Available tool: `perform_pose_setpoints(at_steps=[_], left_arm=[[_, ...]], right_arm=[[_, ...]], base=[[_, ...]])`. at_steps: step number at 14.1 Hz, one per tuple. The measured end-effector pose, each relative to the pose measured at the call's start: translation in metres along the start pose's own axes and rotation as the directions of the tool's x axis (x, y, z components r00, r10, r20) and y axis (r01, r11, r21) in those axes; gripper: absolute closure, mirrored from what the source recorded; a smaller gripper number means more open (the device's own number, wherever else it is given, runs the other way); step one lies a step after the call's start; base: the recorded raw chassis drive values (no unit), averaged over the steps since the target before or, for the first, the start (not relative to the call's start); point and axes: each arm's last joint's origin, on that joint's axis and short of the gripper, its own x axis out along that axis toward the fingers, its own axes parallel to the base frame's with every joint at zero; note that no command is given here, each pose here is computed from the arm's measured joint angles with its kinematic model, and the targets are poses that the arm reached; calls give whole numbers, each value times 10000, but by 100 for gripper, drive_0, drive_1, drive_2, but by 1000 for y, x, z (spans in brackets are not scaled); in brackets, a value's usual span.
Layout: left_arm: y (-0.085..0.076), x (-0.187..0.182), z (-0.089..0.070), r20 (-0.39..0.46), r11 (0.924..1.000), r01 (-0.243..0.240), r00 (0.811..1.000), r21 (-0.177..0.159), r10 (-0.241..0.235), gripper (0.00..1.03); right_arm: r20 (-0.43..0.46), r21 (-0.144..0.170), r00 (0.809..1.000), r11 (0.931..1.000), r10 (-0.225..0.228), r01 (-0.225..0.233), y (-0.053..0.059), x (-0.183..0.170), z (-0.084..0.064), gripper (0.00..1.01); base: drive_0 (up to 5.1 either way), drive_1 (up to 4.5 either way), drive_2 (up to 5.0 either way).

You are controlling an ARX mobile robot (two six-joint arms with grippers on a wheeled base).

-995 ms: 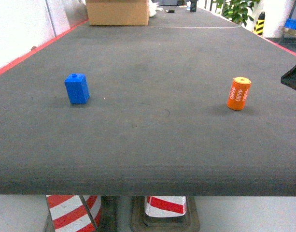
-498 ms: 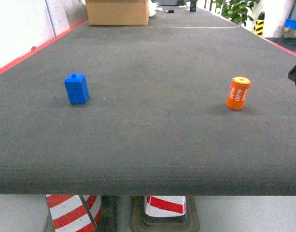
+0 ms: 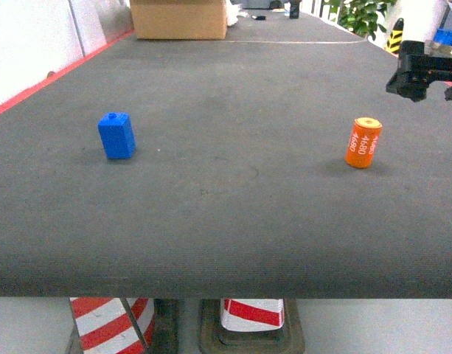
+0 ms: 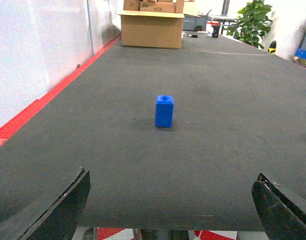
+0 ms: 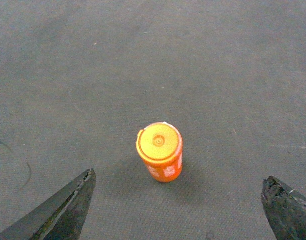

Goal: Sort blue parts and orange caps into right shelf containers

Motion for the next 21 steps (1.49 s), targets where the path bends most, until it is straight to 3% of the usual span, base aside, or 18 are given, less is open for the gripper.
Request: perform_pose_setpoints(at_steps=[4,7,11,14,16,18,19,21], left_arm=[[0,0,0,0,10000,0,10000,0,0,5],[0,0,0,-4,10000,0,10000,0,0,5],[0,0,0,-4,10000,0,10000,0,0,5],[0,0,0,0,10000,0,10000,0,0,5],[0,0,0,-4,10000,0,10000,0,0,5],[0,0,0,-4,10000,0,10000,0,0,5],[0,0,0,4,10000,0,10000,0,0,5],[0,0,0,-4,10000,0,10000,0,0,5]], right_arm=[[-855,-117,9959,9995,294,-305,10,44,-8,3],[-1016,-141,9948,9998,100,-115,7,66,-5,3],[-1454,-8,9884,9991,426,-432,5,94,-7,3],[-1512,-58,9881,9996,-273,267,-1,121,-11,4],[-1706,198,9849,9993,-276,315,-3,130,-10,26],[-1492,216,9888,9997,-59,92,-1,131,-9,54],[-1362,146,9906,9998,-133,154,0,129,-10,59],[-945,-178,9954,9997,-175,159,8,108,-15,59]], base=[[0,0,0],[0,0,0],[0,0,0],[0,0,0],[0,0,0],[0,0,0],[0,0,0],[0,0,0]])
